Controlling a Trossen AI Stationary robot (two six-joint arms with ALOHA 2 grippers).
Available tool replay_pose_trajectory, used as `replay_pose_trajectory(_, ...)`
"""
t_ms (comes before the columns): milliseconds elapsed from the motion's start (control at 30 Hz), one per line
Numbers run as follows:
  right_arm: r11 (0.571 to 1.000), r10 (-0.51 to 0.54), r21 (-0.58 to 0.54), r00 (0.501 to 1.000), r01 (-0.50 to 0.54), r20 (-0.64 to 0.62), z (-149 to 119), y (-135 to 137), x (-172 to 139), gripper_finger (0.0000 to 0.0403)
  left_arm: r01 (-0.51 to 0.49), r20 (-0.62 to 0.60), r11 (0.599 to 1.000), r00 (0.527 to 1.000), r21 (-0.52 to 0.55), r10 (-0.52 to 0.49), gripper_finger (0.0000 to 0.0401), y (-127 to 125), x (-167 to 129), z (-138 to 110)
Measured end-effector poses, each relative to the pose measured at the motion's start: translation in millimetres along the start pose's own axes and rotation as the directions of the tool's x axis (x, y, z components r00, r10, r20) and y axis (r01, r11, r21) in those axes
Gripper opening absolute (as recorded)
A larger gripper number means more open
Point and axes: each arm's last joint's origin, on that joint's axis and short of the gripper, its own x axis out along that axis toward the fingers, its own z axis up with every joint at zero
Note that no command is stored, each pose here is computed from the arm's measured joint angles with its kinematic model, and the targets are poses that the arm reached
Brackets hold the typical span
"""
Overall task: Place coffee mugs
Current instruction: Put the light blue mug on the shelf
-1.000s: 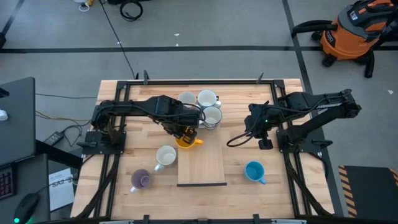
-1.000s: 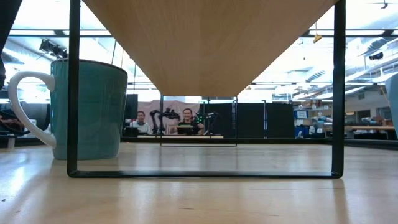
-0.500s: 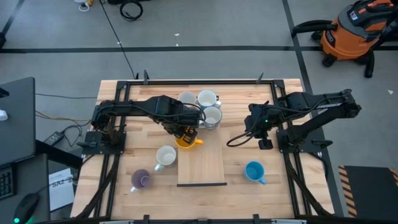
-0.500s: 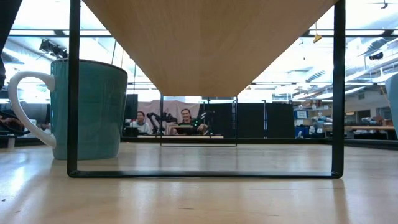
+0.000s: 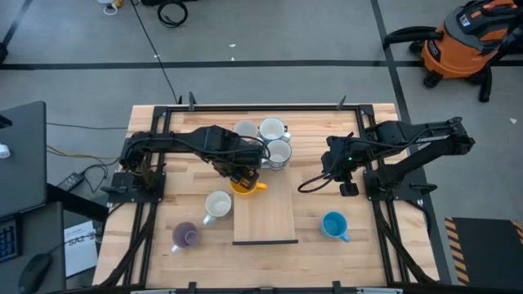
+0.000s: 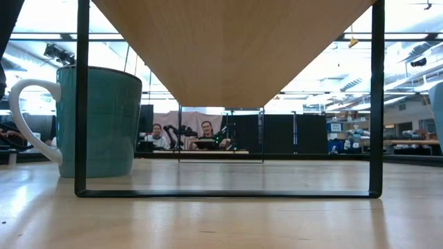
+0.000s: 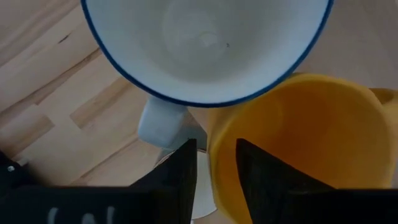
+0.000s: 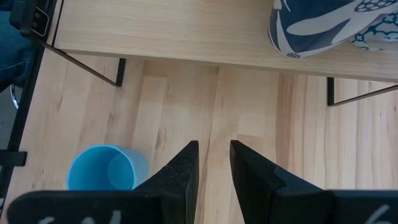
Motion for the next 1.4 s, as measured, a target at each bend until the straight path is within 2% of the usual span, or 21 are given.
replay_pose_trajectory(200, 1.0, 0.0, 0.0, 1.0, 0.0, 0.0, 0, 0, 0, 0.0097, 0.037, 0.018, 0.999, 0.999, 0.009, -0.037, 0.0119, 4, -13, -6)
replay_pose_trajectory(333, 1.0, 0.0, 0.0, 1.0, 0.0, 0.0, 0, 0, 0, 0.0097, 0.101, 0.029, 0.994, 0.994, 0.05, -0.103, 0.0119, 12, -32, -14)
replay_pose_trajectory(500, 1.0, 0.0, 0.0, 1.0, 0.0, 0.0, 0, 0, 0, 0.0097, 0.16, 0.047, 0.96, 0.983, 0.231, -0.175, 0.0119, 25, -58, -31)
replay_pose_trajectory(667, 1.0, 0.0, 0.0, 1.0, 0.0, 0.0, 0, 0, 0, 0.0097, 0.15, 0.079, 0.897, 0.977, 0.416, -0.199, 0.0119, 30, -75, -52)
replay_pose_trajectory(767, 1.0, 0.0, 0.0, 1.0, 0.0, 0.0, 0, 0, 0, 0.0097, 0.118, 0.113, 0.871, 0.975, 0.477, -0.194, 0.0119, 27, -77, -63)
replay_pose_trajectory(933, 1.0, 0.004, 0.003, 1.0, -0.004, 0.0, 0, 0, 0, 0.0097, 0.02, 0.099, 0.846, 0.991, 0.533, -0.085, 0.0119, 30, -51, -82)
replay_pose_trajectory(1033, 0.998, 0.028, 0.049, 1.0, -0.028, -0.002, 0, 1, 0, 0.0097, -0.042, 0.05, 0.839, 0.999, 0.543, 0.017, 0.0119, 46, -26, -94)
replay_pose_trajectory(1133, 0.99, 0.062, 0.129, 0.998, -0.061, -0.005, 0, 2, 0, 0.0097, -0.06, 0.014, 0.843, 0.998, 0.535, 0.062, 0.0119, 64, -4, -101)
replay_pose_trajectory(1233, 0.976, 0.091, 0.199, 0.996, -0.087, -0.008, -1, 6, 0, 0.0097, -0.048, 0.017, 0.85, 0.999, 0.524, 0.046, 0.0119, 82, 8, -106)
replay_pose_trajectory(1400, 0.954, 0.125, 0.278, 0.992, -0.116, -0.016, -2, 20, -1, 0.0097, 0.024, 0.053, 0.866, 0.997, 0.499, -0.058, 0.0119, 103, 20, -112)
